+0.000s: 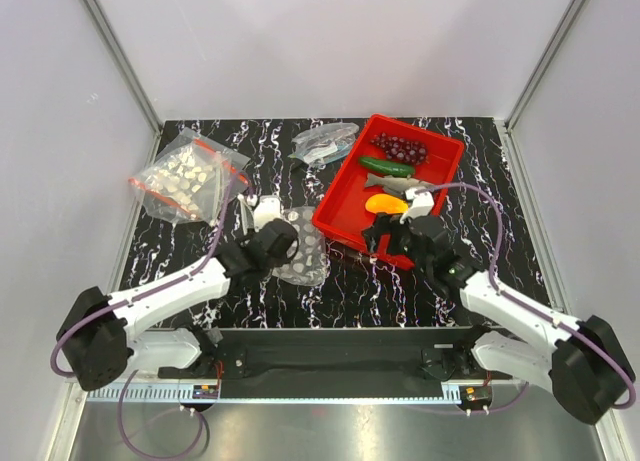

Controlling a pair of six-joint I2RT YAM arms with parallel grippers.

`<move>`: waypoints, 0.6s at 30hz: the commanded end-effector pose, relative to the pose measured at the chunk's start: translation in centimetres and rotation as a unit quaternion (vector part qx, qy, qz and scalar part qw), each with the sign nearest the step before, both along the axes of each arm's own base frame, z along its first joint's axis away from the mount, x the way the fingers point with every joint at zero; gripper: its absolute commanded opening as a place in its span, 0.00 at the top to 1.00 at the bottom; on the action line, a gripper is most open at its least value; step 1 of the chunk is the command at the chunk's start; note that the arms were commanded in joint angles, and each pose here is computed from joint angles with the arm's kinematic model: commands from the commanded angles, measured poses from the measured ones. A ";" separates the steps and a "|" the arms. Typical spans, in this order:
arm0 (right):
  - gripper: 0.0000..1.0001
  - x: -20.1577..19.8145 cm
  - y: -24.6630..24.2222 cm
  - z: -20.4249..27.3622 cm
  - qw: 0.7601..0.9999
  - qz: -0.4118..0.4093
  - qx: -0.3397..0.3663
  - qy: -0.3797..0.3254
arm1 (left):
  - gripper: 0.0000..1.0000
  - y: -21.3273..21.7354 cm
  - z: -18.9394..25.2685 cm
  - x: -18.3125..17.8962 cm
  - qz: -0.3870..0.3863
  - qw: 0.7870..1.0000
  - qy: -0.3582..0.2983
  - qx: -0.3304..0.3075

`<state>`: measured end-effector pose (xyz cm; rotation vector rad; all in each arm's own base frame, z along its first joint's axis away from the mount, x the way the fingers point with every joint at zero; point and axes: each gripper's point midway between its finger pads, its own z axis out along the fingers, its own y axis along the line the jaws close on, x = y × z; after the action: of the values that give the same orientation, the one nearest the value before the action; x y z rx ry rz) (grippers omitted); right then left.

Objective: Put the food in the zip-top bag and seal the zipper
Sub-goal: Open the zipper of the food storage bag at the center of the board.

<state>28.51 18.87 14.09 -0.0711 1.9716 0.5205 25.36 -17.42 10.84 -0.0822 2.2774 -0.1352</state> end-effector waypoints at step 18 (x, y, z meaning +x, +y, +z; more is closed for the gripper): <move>0.25 1.9 17.2 5.9 0.921 0.339 0.094 0.167 | 1.00 -2.3 3.4 -1.6 0.019 0.990 -0.101 0.100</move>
<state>31.90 34.34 20.21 -0.4814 2.1372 1.0842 22.62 -19.36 11.59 0.0792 2.1747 0.1021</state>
